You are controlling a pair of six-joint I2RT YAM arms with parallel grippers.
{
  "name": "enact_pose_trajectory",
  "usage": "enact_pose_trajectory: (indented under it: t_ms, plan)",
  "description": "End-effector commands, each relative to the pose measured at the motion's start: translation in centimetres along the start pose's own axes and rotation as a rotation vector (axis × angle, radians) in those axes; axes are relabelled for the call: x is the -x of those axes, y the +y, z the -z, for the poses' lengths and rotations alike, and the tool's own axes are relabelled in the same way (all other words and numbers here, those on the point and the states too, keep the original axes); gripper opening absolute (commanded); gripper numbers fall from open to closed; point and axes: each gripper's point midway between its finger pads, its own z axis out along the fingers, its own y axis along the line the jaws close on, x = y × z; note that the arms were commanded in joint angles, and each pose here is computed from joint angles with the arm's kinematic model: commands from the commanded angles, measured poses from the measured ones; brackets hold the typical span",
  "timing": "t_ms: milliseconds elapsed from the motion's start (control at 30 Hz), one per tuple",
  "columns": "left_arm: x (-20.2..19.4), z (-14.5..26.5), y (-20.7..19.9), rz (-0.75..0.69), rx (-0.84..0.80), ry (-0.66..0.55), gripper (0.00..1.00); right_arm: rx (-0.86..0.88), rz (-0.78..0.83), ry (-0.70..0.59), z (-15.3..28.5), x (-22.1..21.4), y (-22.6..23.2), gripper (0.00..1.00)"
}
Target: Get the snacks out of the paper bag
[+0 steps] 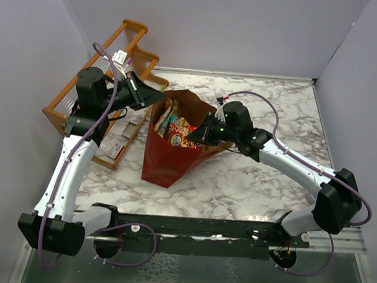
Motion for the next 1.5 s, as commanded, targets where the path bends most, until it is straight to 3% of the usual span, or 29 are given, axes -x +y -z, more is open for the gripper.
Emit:
enact_pose_trajectory:
  t_ms: [0, 367, 867, 1067, 1467]
  plan:
    - [2.6, 1.4, -1.4, -0.199, 0.054, -0.070, 0.00, 0.153, 0.074, -0.133, 2.2, 3.5, 5.8, 0.01]
    - [4.6, 3.4, -1.0, -0.462, 0.185, -0.109, 0.00, 0.241, 0.138, -0.266, 5.2, 6.8, 10.2, 0.01]
    - [8.5, 3.7, -0.6, -0.686, 0.374, -0.151, 0.00, 0.255, 0.219, -0.330, 6.0, 8.3, 11.5, 0.01]
    - [8.6, 3.8, -1.7, -0.711, 0.333, -0.179, 0.00, 0.268, 0.219, -0.310, 6.2, 7.2, 10.8, 0.01]
    - [2.0, 3.6, -4.0, -0.580, 0.035, -0.117, 0.00, 0.238, 0.267, -0.393, 9.4, 7.8, 10.9, 0.01]
